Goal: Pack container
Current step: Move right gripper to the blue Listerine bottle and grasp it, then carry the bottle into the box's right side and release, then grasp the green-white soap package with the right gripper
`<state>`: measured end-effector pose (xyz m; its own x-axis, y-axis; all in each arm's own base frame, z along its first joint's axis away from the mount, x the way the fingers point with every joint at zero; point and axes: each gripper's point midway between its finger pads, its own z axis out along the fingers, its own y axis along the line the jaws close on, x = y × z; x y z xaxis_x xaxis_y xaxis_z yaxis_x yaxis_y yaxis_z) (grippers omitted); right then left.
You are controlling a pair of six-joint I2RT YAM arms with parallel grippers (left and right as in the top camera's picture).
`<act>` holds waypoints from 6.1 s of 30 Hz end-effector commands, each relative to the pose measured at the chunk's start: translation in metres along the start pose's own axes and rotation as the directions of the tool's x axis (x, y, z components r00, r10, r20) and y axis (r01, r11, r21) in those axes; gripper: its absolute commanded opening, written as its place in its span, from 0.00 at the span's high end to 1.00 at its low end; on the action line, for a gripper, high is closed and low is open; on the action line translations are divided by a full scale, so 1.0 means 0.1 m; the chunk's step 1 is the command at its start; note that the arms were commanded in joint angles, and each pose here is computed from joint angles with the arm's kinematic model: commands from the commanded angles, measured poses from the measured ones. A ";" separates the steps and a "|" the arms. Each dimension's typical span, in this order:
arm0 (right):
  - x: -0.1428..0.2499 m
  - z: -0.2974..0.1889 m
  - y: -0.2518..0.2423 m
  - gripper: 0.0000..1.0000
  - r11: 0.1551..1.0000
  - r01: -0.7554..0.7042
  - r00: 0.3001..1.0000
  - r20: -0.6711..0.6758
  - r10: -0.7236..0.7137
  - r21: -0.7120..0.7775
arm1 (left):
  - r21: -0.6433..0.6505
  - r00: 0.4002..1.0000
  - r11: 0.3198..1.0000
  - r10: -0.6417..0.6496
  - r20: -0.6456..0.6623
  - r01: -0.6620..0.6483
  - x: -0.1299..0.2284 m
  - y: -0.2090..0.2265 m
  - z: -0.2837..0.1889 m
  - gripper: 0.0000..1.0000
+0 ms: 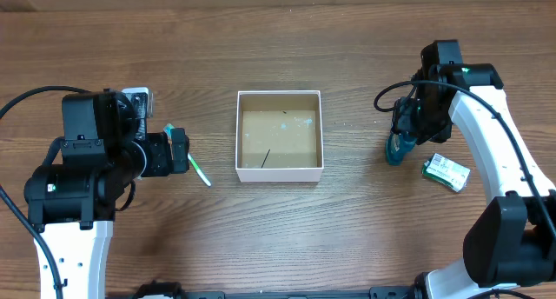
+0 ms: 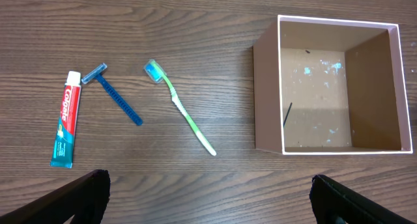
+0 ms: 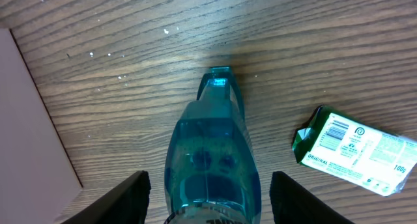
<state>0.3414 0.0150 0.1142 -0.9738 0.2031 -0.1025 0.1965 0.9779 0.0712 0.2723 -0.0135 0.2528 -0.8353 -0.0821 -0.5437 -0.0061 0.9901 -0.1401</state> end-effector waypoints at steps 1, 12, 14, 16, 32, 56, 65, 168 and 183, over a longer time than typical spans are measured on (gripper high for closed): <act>0.01 0.00 0.01 0.43 1.000 0.004 1.000 -0.002 -0.004 -0.005 | 0.014 0.999 1.000 -0.020 0.029 0.020 -0.07 -0.02 -0.07 0.00; 0.02 0.00 0.01 0.52 1.000 0.004 1.000 -0.005 -0.004 -0.004 | 0.013 0.999 1.000 -0.021 0.030 0.020 -0.07 -0.02 -0.07 0.00; 0.02 0.00 0.01 0.54 1.000 0.004 1.000 -0.005 -0.004 -0.004 | 0.014 0.999 1.000 -0.020 0.029 0.020 -0.07 -0.02 -0.07 0.00; 0.02 0.00 0.01 0.58 1.000 0.004 1.000 -0.005 -0.004 -0.004 | 0.014 0.999 1.000 -0.021 0.029 0.020 -0.07 -0.02 -0.07 0.00; -0.03 -0.05 0.02 0.96 1.000 0.002 1.000 0.012 -0.002 -0.008 | 0.013 0.999 1.000 -0.020 0.030 0.020 -0.07 -0.02 -0.07 0.00; 0.29 -1.98 2.08 0.96 0.902 0.365 0.858 0.461 -0.229 -0.231 | 0.015 0.999 1.000 -0.020 0.034 0.020 -0.08 -0.03 -0.07 0.00; 0.07 -1.01 2.25 0.96 0.954 0.281 0.924 0.297 -0.240 -0.105 | 0.015 0.999 1.000 -0.020 0.033 0.020 -0.08 -0.03 -0.07 0.00; 0.44 0.64 -1.06 0.00 -0.108 -0.989 -0.109 -0.009 0.994 0.099 | 0.015 0.999 1.000 -0.018 0.050 0.017 -0.13 -0.03 -0.07 0.00; 0.46 0.95 -1.21 0.00 -0.121 -0.981 -0.115 0.048 0.992 0.154 | 0.015 0.998 1.000 -0.018 0.052 0.017 -0.13 -0.03 -0.07 0.00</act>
<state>0.2899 -0.0851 0.0078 0.3015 0.9515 0.0608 0.9532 -0.2994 -0.0416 0.2770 -0.0144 0.2566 -0.8221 -0.0816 -0.5634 0.0007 0.9895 -0.1444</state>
